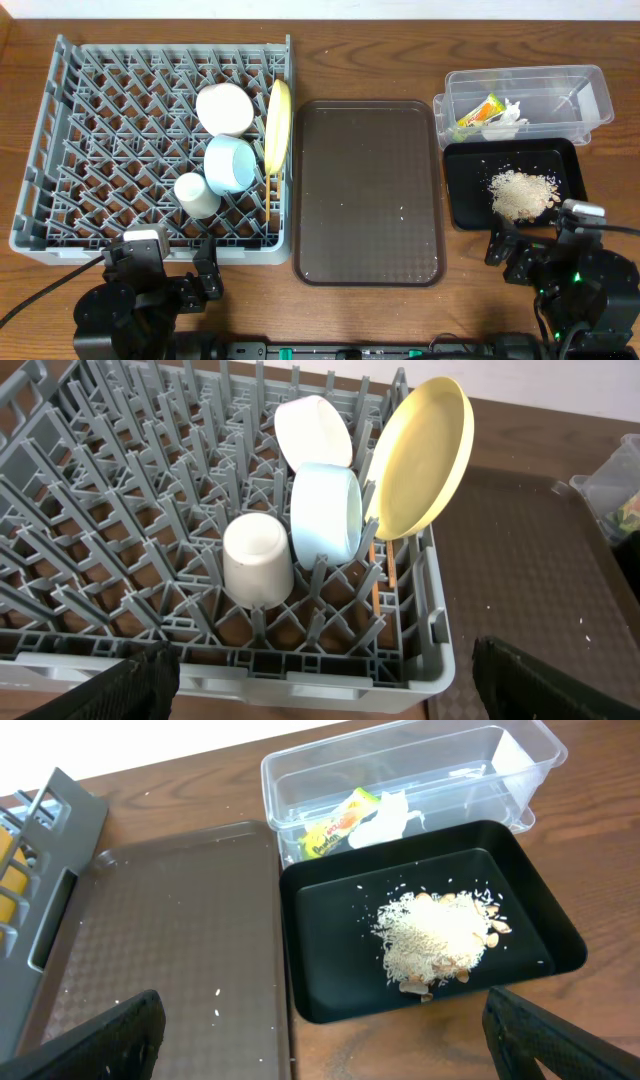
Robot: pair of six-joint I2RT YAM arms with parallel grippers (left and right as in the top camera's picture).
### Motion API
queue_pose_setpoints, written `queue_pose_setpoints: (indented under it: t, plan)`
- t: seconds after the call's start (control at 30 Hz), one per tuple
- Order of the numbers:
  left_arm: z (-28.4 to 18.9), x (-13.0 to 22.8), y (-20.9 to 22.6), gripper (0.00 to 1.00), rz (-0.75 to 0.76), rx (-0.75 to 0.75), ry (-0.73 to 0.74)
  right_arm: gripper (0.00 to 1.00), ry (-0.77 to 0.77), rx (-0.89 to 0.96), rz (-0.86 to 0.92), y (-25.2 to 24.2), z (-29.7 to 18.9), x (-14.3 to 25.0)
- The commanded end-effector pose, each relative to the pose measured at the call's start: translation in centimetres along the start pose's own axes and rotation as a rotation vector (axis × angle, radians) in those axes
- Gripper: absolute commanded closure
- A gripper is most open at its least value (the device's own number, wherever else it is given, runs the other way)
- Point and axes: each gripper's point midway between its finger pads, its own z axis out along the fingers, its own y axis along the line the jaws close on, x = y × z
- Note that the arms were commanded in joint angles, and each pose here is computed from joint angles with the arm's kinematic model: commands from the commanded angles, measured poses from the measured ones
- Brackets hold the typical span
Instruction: Sort waste into correct bins and load items into the dishwasher rack
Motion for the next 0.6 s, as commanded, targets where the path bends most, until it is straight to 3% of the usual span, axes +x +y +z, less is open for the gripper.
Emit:
queue_pose_setpoints:
  t: [0.0, 0.57]
  plan:
    - [0.2, 0.3, -0.1, 0.05, 0.022, 0.009, 0.01, 0.01, -0.021, 0.012, -0.007, -0.5, -0.2, 0.8]
    - [0.2, 0.3, -0.1, 0.05, 0.022, 0.009, 0.01, 0.01, -0.492, -0.076, -0.038, -0.4, 3.9, 0.6]
